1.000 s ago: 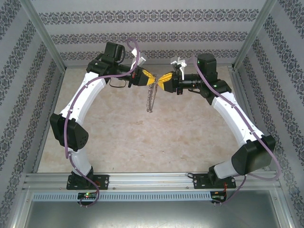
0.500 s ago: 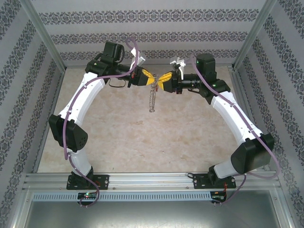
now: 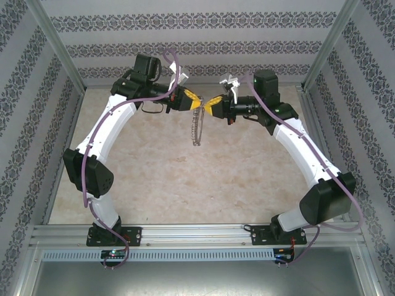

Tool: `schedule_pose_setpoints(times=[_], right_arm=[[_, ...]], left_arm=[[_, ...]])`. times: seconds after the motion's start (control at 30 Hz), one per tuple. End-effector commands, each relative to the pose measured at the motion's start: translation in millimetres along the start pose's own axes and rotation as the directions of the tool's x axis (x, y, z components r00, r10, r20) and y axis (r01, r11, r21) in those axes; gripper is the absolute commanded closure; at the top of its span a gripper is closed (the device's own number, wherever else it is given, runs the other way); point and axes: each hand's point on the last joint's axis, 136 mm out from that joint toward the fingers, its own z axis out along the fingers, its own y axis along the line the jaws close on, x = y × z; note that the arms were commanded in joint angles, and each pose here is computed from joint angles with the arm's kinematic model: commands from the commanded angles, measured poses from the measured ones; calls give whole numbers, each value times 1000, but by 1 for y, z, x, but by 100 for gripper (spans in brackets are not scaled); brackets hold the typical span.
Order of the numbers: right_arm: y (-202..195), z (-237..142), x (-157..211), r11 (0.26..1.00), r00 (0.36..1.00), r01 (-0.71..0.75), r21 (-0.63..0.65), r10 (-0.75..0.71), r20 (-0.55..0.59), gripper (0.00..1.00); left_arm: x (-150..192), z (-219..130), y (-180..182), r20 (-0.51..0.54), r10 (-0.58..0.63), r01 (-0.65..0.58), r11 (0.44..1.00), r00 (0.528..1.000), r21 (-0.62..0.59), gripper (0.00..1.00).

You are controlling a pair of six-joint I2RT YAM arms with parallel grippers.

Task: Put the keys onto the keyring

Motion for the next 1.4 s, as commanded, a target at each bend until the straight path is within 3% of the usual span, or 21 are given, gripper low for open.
schedule_pose_setpoints(times=[0.0,0.2,0.43,0.5,0.57,0.67,0.93,1.2,1.37], right_arm=[[4,14,10,999,999,32,16,-31,-40,100],[-1,34,35,986,987,104,128,-87,-135,100],[0,46,28,986,986,117,114,-102,-130,100],[0,45,25,987,988,112,112,-99,-123,88],[2,39,22,990,990,95,105,-84,-109,68],[5,17,12,995,998,52,85,-48,-44,60],[6,-35,-21,993,994,18,113,-30,105,60],[-5,-29,-36,995,992,12,101,-24,125,70],[-3,-24,-38,999,992,13,52,-19,124,64]], left_arm=[[-25,-5,-26,58,87,-89,995,995,37,100],[-24,-4,-24,64,79,-81,996,995,31,100],[-22,-4,-23,62,72,-74,997,995,28,100],[-21,-4,-23,63,69,-71,997,996,27,100],[-21,-3,-22,62,69,-71,997,996,22,100],[-21,-4,-21,63,72,-73,997,995,14,100],[-21,-3,-19,74,70,-71,997,995,12,100],[-22,-2,-18,84,66,-67,998,994,15,100],[-24,-3,-18,90,71,-71,997,993,3,100]])
